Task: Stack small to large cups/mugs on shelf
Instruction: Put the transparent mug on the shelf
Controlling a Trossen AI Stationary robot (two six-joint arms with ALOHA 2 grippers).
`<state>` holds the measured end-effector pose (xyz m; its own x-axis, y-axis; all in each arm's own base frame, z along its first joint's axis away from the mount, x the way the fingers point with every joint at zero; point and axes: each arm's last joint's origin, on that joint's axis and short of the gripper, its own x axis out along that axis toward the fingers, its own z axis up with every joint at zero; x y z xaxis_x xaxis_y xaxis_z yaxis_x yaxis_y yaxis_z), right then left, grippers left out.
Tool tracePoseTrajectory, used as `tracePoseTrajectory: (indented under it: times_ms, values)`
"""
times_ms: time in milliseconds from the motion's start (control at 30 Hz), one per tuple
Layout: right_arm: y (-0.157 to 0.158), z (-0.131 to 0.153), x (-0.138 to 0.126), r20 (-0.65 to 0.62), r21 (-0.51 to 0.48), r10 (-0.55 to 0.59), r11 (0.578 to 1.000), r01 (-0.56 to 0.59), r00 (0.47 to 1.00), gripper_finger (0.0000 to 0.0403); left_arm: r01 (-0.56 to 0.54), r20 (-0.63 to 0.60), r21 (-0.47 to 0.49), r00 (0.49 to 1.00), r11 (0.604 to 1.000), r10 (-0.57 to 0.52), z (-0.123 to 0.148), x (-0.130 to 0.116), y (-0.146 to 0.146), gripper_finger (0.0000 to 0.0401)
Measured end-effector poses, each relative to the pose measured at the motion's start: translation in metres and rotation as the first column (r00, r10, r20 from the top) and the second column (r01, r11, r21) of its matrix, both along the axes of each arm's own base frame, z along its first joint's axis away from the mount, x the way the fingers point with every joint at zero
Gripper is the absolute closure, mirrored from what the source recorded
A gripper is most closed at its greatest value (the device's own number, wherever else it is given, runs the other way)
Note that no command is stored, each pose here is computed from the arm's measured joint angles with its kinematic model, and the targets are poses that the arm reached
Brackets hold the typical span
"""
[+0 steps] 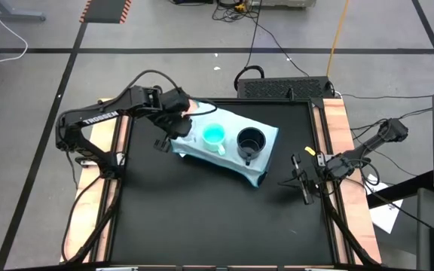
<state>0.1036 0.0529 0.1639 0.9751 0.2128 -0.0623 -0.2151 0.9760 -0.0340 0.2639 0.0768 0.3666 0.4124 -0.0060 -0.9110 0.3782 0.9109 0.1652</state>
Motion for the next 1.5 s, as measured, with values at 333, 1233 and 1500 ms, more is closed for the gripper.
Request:
tracePoseTrajectory:
  times_ms: [333, 1233, 1500]
  values:
    - [0.000, -0.001, 0.000, -0.009, -0.006, 0.000, 1.000, 0.000, 1.000, 0.0403, -0.055, -0.024, -0.025, 0.998, 0.998, 0.055, -0.006, 0.001, 0.013, 0.0388]
    - [0.001, -0.004, 0.001, -0.039, -0.020, -0.001, 1.000, 0.000, 0.999, 0.0403, -0.068, -0.097, -0.050, 0.993, 0.996, 0.063, -0.026, 0.016, 0.028, 0.0391]
    - [0.001, -0.004, 0.001, -0.039, -0.020, -0.001, 1.000, 0.000, 0.999, 0.0403, -0.077, -0.117, -0.038, 0.990, 0.996, 0.072, -0.030, 0.016, 0.029, 0.0371]
